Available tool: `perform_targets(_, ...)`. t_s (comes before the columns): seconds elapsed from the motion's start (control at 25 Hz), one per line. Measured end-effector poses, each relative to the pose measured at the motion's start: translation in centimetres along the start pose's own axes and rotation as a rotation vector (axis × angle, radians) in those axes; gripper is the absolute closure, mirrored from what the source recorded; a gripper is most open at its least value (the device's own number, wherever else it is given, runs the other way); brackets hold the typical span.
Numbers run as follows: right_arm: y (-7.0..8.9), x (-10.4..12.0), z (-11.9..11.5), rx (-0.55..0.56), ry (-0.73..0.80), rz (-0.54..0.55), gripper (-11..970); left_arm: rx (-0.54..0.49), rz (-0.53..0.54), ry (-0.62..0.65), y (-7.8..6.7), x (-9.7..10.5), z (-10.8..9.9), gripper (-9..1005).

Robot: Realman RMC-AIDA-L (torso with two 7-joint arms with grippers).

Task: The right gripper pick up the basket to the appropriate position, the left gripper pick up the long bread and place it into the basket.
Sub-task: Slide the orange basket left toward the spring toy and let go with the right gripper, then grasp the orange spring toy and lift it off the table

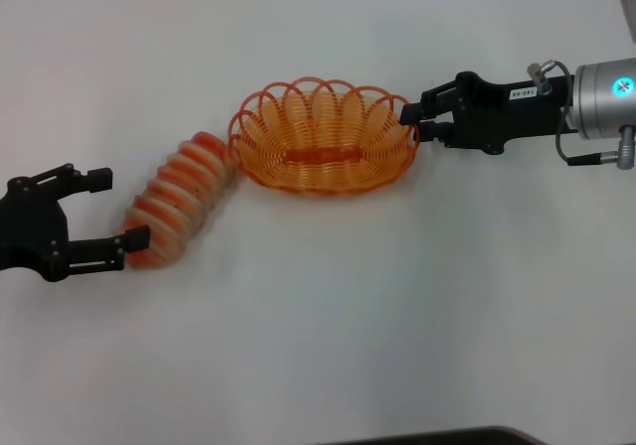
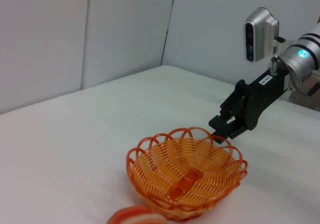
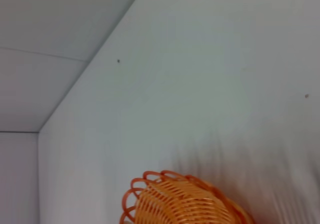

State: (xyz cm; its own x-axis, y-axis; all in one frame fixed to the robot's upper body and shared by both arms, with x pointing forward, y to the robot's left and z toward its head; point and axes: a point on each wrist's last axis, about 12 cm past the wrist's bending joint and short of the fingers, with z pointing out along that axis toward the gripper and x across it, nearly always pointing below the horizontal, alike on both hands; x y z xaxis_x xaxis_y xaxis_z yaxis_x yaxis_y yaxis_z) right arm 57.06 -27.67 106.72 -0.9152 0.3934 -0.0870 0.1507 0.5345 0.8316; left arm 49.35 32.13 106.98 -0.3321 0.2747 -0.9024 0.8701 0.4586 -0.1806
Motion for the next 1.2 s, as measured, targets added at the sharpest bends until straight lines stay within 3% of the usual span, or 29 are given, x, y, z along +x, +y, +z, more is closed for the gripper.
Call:
perform_targets(0.12, -0.2, 0.0, -0.6, -0.022, -0.012, 0.021, 741, -0.001, 0.002, -0.003, 0.1, -0.1, 0.0, 131)
perform_targets(0.32, 0.0, -0.3, -1.8, -0.055, 0.002, -0.003, 495, -0.006, 0.008, -0.008, 0.3, -0.4, 0.1, 134)
perform_targets(0.64, 1.3, -1.3, -4.2, -0.19, -0.09, -0.197, 282, -0.028, -0.01, -0.011, 0.6, -0.4, 0.5, 137)
perform_targets(0.76, 1.2, -2.1, -5.7, -0.179, -0.127, -0.322, 148, -0.047, -0.026, -0.019, 0.7, -0.4, 0.5, 139)
perform_targets(0.84, 1.3, -2.4, -6.7, -0.167, -0.147, -0.462, 59, -0.064, -0.034, -0.032, 0.8, -0.3, 0.3, 140)
perform_targets(1.04, 1.4, -1.8, -8.1, -0.151, -0.168, -0.889, 39, -0.09, -0.058, -0.058, 1.0, -0.1, -0.1, 142)
perform_targets(1.2, 0.9, -0.3, -7.7, -0.152, -0.16, -1.186, 35, -0.096, -0.087, -0.055, 1.0, 0.5, 0.2, 144)
